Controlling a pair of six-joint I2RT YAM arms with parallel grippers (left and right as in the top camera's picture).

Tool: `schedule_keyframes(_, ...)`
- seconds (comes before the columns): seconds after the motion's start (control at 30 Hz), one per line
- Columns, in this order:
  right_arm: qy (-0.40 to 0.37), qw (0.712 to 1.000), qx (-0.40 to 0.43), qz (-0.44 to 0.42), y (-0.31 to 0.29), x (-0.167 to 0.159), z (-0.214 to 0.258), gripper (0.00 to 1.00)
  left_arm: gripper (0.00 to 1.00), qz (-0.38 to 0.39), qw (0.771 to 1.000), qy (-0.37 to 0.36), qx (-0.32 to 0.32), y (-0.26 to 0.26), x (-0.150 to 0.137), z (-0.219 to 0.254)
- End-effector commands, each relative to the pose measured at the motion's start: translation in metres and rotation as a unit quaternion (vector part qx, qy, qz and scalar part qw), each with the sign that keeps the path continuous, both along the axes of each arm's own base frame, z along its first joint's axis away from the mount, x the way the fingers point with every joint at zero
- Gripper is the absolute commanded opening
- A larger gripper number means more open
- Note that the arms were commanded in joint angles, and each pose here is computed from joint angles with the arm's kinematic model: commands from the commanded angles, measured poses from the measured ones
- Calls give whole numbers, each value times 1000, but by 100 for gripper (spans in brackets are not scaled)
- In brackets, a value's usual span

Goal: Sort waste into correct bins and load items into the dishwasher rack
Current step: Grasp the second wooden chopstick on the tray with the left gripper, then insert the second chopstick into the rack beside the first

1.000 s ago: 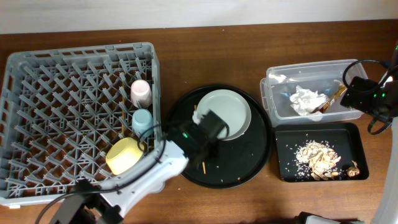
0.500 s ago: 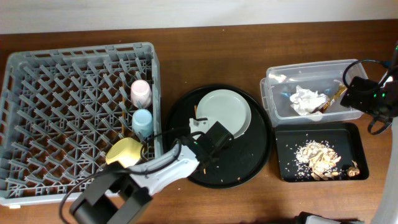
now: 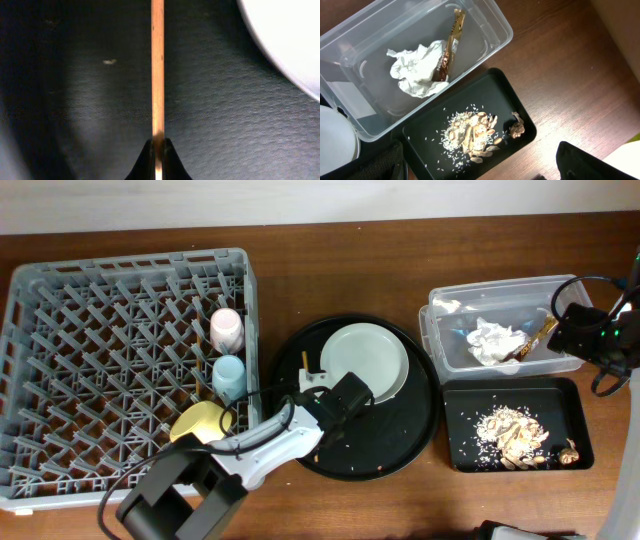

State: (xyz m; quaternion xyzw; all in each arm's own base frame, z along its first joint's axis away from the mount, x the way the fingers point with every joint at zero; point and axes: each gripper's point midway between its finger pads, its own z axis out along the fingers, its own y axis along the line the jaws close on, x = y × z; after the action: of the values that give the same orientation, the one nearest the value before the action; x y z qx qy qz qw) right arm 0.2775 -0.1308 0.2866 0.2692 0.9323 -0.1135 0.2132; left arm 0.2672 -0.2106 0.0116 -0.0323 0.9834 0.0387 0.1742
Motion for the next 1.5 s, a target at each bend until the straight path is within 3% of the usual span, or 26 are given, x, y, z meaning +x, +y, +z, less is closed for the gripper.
schedule_keyframes(0.0,0,1000,-6,-14,-5,-2,1,99,1,13,994,-105,23,15,38,94)
schedule_keyframes(0.13,0,1000,-6,-14,-5,-2,1,99,1,-67,982,-171,51,35,70,183)
schedule_keyframes(0.27,0,1000,-6,-14,-5,-2,1,99,1,-76,972,-190,112,100,109,218)
schedule_keyframes(0.37,0,1000,-6,-14,-5,-2,1,99,0,-48,974,-166,145,152,129,207)
schedule_keyframes(0.5,0,1000,-6,-14,-5,-2,1,99,0,-61,981,-129,135,192,152,179)
schedule_keyframes(0.67,0,1000,-6,-14,-5,-2,1,99,0,-9,985,-98,143,239,170,142)
schedule_keyframes(0.97,0,1000,-6,-14,-5,-2,1,99,0,3,988,-45,146,256,174,95)
schedule_keyframes(1.03,0,1000,-6,-14,-5,-2,1,99,16,2,988,-39,147,256,174,90)
schedule_keyframes(1.07,0,1000,-6,-14,-5,-2,1,99,34,3,988,-41,148,257,174,91)
schedule_keyframes(1.13,0,1000,-6,-14,-5,-2,1,99,57,4,988,-49,147,256,175,97)
schedule_keyframes(1.17,0,1000,-6,-14,-5,-2,1,99,61,5,988,-56,147,256,176,103)
schedule_keyframes(1.33,0,1000,-6,-14,-5,-2,1,99,62,-20,990,-107,94,229,179,154)
schedule_keyframes(1.47,0,1000,-6,-14,-5,-2,1,99,56,-68,981,-154,-96,143,161,212)
